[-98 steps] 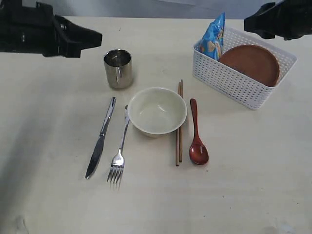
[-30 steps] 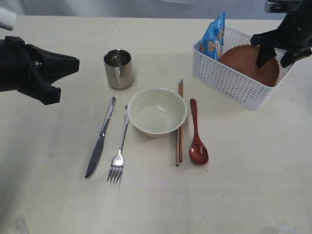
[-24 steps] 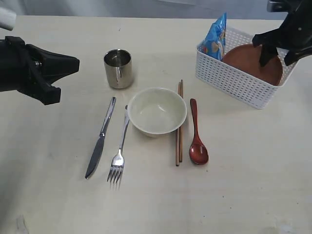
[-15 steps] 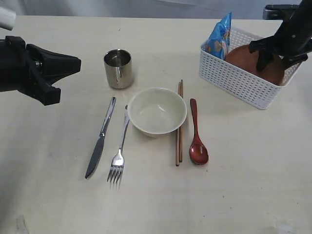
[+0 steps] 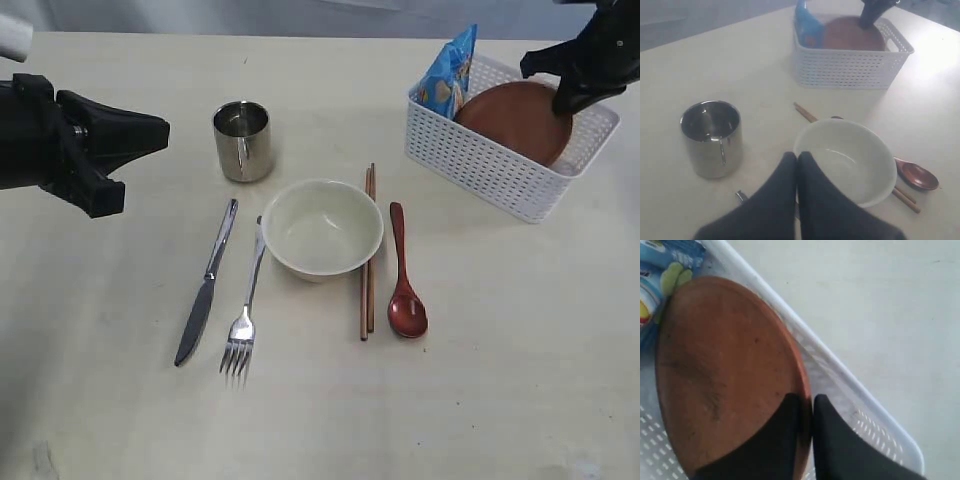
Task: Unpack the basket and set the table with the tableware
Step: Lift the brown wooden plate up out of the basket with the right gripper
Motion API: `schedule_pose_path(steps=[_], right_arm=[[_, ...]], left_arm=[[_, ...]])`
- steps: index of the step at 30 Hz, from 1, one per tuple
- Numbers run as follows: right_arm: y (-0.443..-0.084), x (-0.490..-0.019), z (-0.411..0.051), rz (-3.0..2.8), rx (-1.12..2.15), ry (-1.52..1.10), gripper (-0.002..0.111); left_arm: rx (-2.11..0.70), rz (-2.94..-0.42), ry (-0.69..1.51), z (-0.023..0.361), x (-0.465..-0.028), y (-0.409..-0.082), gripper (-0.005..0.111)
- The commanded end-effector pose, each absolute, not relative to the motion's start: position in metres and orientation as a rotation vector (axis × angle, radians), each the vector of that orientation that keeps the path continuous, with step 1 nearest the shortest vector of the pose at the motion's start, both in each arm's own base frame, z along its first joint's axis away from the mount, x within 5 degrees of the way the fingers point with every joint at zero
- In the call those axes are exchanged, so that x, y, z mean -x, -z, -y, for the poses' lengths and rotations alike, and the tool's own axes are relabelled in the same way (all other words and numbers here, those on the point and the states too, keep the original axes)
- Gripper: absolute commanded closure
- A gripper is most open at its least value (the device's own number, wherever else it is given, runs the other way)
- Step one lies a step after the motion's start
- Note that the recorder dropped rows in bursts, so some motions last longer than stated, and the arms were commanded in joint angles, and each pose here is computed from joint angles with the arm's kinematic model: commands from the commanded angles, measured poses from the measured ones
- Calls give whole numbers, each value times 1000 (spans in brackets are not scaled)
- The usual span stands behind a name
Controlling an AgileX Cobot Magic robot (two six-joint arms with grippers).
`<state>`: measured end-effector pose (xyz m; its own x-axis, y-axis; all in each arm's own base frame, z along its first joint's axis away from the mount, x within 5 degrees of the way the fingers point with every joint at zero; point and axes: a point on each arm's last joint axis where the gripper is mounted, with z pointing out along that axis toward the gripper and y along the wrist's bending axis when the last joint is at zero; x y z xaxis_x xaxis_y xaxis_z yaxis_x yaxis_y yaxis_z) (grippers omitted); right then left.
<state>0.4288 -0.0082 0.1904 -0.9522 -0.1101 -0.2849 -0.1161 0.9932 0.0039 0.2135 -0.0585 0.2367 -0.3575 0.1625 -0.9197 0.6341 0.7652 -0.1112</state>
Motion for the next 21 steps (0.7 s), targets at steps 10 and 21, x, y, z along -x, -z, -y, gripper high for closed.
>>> schedule_pose_path(steps=[10,21], right_arm=[[-246,-413,10,-2754,196,2,109],[-311,-383,6,-2628,172,-35,109]], left_arm=[[-602,-1897,570,59,-212,-237,107],[-602,-1897,570,59,-212,-237,107]])
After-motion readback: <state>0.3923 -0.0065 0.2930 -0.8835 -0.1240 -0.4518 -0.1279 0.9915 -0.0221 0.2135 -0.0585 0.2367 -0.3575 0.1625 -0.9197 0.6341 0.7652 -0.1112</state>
